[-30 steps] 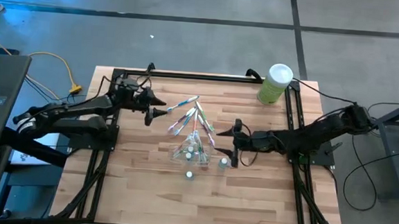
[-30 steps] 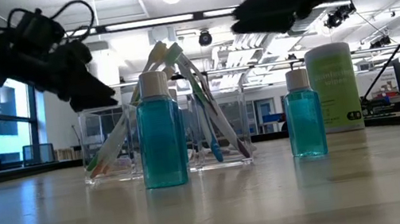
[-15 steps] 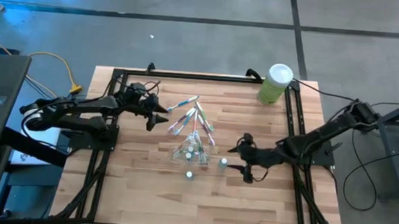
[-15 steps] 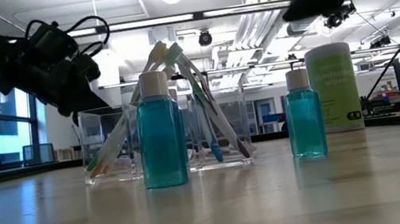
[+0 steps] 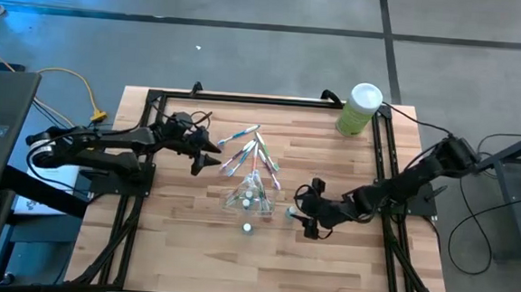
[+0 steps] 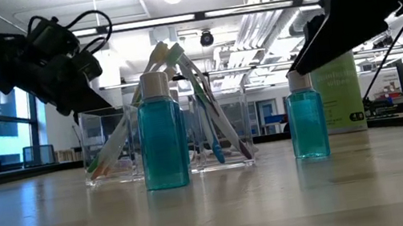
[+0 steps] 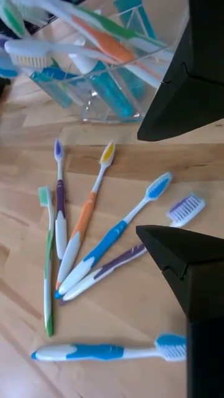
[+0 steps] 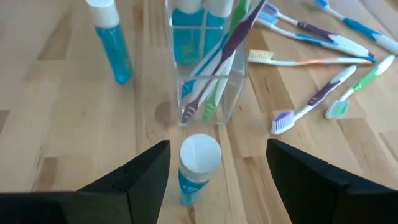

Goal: Pick & Place toothbrushing station
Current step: Put the blue mouthwash into the transparent organizer

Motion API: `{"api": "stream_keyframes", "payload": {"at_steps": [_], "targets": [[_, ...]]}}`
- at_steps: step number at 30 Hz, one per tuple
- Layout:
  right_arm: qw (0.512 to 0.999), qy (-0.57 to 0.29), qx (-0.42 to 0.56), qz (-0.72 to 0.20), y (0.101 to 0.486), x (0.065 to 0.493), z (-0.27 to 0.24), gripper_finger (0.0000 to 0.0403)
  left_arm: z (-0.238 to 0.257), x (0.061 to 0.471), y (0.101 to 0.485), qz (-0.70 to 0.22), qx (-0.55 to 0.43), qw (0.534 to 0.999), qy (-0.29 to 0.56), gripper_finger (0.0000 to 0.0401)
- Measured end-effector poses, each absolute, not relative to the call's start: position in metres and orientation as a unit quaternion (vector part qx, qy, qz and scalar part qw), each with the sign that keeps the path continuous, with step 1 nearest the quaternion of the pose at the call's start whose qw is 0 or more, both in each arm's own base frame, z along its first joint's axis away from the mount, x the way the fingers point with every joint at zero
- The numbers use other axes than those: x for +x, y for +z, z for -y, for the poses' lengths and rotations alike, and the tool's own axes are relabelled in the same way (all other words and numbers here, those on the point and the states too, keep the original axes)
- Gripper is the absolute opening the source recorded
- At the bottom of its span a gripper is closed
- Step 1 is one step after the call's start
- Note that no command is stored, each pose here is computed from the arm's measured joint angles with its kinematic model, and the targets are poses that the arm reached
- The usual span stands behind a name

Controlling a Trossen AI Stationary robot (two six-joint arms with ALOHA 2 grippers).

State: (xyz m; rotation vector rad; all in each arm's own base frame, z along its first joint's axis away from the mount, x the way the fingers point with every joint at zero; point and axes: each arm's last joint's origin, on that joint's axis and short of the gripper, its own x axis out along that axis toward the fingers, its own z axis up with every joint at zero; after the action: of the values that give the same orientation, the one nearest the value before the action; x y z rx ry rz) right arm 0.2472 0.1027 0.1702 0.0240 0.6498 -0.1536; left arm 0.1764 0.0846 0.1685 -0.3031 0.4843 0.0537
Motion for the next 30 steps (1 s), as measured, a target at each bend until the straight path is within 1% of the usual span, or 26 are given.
{"api": "stream_keyframes", "payload": {"at_steps": [11, 17, 20, 30], "targets": [[0.943, -0.083, 0.048, -0.319, 0.169, 0.249, -0.101, 0.0258, -0.073, 0.182, 0.169, -0.244, -0.146, 0.959, -0.004, 0.0229], [0.942, -0.060, 0.063, -0.324, 0.158, 0.257, -0.106, 0.0258, -0.068, 0.183, 0.169, -0.245, -0.143, 0.959, -0.017, 0.0229], [0.939, -0.064, 0.055, -0.332, 0.149, 0.259, -0.107, 0.0258, -0.067, 0.184, 0.169, -0.246, -0.142, 0.959, -0.020, 0.0229], [0.940, -0.067, 0.055, -0.330, 0.148, 0.260, -0.107, 0.0258, -0.066, 0.185, 0.169, -0.246, -0.141, 0.959, -0.016, 0.0229]]}}
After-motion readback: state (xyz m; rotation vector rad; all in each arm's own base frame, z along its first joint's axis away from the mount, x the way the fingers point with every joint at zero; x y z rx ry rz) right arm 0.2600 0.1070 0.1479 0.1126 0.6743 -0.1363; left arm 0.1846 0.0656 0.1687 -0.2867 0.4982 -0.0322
